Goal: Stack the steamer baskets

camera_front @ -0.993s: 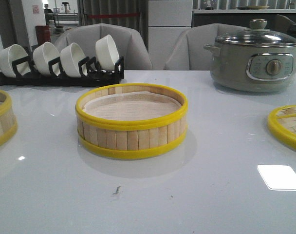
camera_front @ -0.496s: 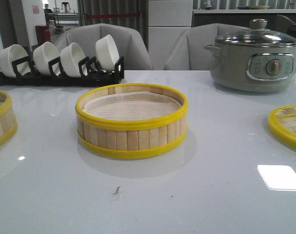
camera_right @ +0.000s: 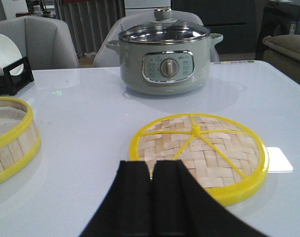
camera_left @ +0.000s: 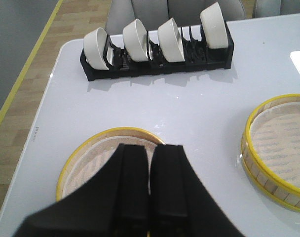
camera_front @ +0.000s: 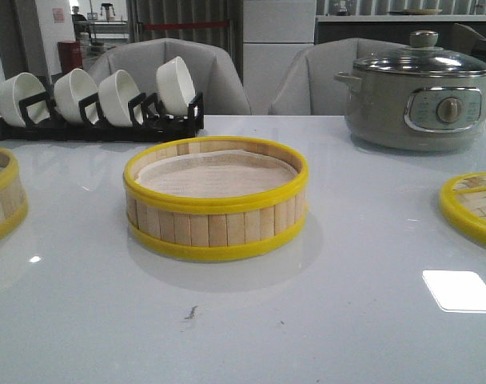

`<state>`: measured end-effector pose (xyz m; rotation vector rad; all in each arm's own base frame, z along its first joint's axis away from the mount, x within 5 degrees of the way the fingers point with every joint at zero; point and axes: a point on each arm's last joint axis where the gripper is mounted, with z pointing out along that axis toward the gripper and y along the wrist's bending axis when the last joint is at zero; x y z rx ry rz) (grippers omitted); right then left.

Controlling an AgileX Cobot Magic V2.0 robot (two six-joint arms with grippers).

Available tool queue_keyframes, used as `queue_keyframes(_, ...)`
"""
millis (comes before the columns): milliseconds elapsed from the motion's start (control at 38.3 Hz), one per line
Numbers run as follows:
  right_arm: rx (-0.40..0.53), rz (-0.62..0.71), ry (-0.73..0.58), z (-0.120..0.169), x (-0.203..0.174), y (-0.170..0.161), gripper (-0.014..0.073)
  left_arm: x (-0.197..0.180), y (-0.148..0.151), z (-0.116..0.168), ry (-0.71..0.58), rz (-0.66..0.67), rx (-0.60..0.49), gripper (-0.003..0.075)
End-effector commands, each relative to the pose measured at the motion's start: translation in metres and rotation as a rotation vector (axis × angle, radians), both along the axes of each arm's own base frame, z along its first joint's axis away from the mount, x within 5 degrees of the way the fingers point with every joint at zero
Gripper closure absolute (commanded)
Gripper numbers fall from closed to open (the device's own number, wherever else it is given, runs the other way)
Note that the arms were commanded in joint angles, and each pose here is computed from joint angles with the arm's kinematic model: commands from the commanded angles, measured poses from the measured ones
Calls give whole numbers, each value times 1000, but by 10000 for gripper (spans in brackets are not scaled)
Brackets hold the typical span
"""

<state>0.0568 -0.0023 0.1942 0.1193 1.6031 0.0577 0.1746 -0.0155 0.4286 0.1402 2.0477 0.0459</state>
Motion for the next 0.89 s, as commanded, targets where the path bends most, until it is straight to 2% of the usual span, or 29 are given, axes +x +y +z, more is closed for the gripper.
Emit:
queue_keyframes(0, -20, -3, -114, 13, -2, 0, 545, 6, -2, 11, -78, -13, -5, 632)
queue_keyframes(157, -20, -3, -114, 13, -2, 0, 545, 14, -4, 7, -60, -17, -12, 632)
queue_keyframes(340, -20, -3, -114, 13, -2, 0, 545, 16, -8, 14, -136, -38, -70, 632)
queue_keyframes(470, -20, -3, -114, 13, -2, 0, 545, 17, -8, 18, -178, -40, -63, 632)
queue_keyframes(862, -20, -3, -114, 13, -2, 0, 545, 17, -6, 15, -154, -31, -34, 632)
